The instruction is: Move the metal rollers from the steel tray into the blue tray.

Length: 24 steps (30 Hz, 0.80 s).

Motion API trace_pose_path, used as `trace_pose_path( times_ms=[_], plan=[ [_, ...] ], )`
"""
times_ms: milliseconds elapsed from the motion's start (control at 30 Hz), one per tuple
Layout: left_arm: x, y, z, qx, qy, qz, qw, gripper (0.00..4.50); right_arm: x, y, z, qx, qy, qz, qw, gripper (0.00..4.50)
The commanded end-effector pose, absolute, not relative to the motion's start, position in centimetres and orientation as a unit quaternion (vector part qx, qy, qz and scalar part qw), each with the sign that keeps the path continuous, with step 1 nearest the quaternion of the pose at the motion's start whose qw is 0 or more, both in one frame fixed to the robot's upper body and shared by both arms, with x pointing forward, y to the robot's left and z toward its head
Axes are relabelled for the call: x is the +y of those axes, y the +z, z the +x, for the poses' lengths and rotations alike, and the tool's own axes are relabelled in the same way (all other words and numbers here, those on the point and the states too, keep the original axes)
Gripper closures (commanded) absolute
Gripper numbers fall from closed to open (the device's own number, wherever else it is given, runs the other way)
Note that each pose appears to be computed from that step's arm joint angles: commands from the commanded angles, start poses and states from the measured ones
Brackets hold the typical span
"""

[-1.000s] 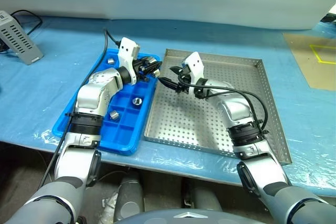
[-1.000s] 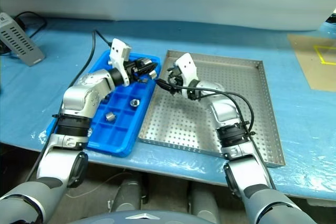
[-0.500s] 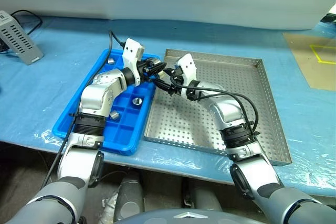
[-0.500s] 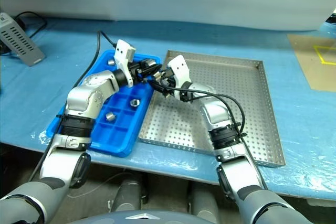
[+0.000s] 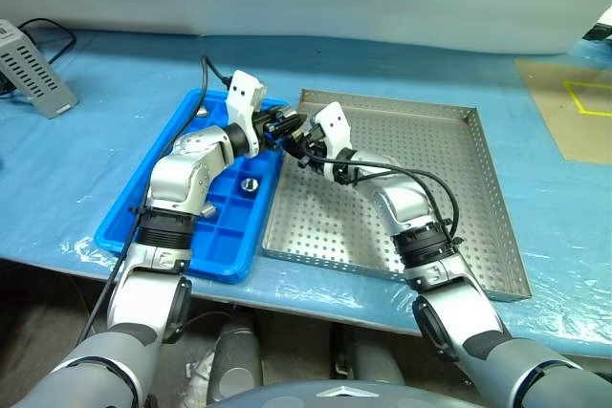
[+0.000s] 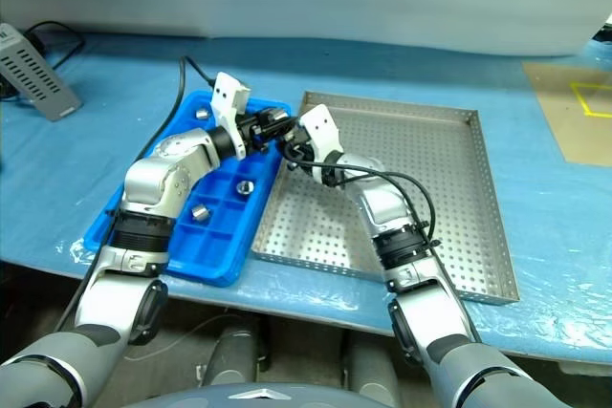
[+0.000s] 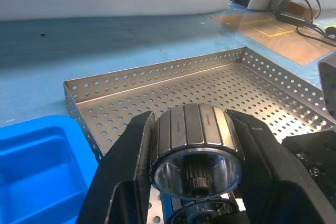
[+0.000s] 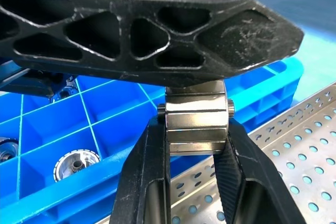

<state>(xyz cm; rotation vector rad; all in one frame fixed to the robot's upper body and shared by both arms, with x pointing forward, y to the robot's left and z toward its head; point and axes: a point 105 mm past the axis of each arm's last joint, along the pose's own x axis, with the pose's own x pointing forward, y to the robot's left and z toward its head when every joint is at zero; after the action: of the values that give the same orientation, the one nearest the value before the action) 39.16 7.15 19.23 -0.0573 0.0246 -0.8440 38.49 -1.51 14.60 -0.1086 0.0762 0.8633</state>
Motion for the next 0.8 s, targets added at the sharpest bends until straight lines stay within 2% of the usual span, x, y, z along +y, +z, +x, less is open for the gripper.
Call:
trace_pose_path(
  times_ms=[33,200,433,567,800],
  plan=[
    [6.7,20.9,38.6,-0.020,-0.424,-0.023,0.905,2.45,-1.5,16.8,38.4,-0.006,0.426,-0.056,0.903,3.77],
    [7.0,21.2,38.8,-0.023,-0.418,-0.022,0.908,2.45,-1.6,16.6,38.3,0.000,0.422,-0.059,0.905,3.77],
    [7.0,24.4,38.5,-0.069,-0.418,-0.032,0.905,2.45,-2.7,12.1,38.2,0.051,0.411,-0.199,0.888,3.77],
    [6.9,25.4,38.3,-0.083,-0.417,-0.039,0.904,2.45,-3.1,9.9,37.7,0.085,0.415,-0.195,0.885,3.77],
    [7.2,25.2,38.5,-0.080,-0.409,-0.033,0.909,2.45,-3.9,9.4,38.2,0.065,0.402,-0.262,0.875,3.77]
  ],
)
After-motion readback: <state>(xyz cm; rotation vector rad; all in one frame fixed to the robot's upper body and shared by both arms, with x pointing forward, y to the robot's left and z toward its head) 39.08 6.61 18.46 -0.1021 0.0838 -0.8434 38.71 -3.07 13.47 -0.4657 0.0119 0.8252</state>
